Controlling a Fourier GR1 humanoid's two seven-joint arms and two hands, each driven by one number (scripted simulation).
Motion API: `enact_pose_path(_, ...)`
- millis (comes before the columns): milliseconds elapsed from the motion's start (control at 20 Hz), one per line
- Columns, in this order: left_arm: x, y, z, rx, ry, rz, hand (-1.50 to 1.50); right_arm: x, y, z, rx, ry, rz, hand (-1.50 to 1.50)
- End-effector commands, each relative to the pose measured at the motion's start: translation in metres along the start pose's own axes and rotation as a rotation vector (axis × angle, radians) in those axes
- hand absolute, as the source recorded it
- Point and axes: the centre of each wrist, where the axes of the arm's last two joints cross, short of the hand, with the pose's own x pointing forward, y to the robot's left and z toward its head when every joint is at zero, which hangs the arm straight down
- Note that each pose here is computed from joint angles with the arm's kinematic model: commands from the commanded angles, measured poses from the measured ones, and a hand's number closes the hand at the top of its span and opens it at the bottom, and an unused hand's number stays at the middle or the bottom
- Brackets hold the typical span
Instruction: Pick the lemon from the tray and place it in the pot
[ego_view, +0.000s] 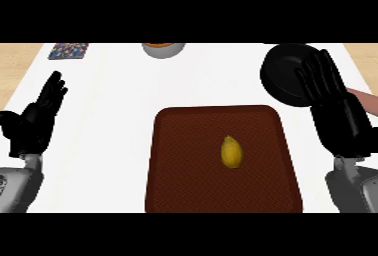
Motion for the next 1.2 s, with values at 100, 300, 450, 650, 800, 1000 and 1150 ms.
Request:
enact_pose_path(100, 0.026, -0.025, -0.010, -0.024, -0.116, 0.091, 0.00, 0.021, -0.013, -0.035, 0.338, -0.091, -0.066, 1.50)
enact_pose_path(300, 0.035, -0.035, -0.012, -0.031, -0.152, 0.170, 0.00, 0.083, -0.018, -0.043, 0.559, -0.193, 0.506, 1.50)
enact_pose_path(450, 0.044, -0.054, -0.012, -0.049, -0.184, 0.263, 0.00, 0.023, -0.070, -0.037, 0.575, -0.115, 0.437, -1.50)
enact_pose_path(650, 0.050, -0.055, -0.012, -0.055, -0.171, 0.287, 0.00, 0.017, -0.083, -0.036, 0.760, -0.295, 0.412, -1.50)
enact_pose_path(800, 0.051, -0.048, -0.015, -0.053, -0.168, 0.284, 0.00, 0.007, -0.097, -0.043, 0.817, -0.343, 0.517, -1.50)
enact_pose_path(1000, 0.042, -0.045, -0.005, -0.058, -0.172, 0.267, 0.00, 0.000, -0.103, -0.052, 0.901, -0.298, 0.731, -1.50)
enact_pose_path(1150, 0.053, -0.067, -0.004, -0.051, -0.167, 0.287, 0.00, 0.006, -0.098, -0.065, 0.996, -0.231, 0.840, -1.50)
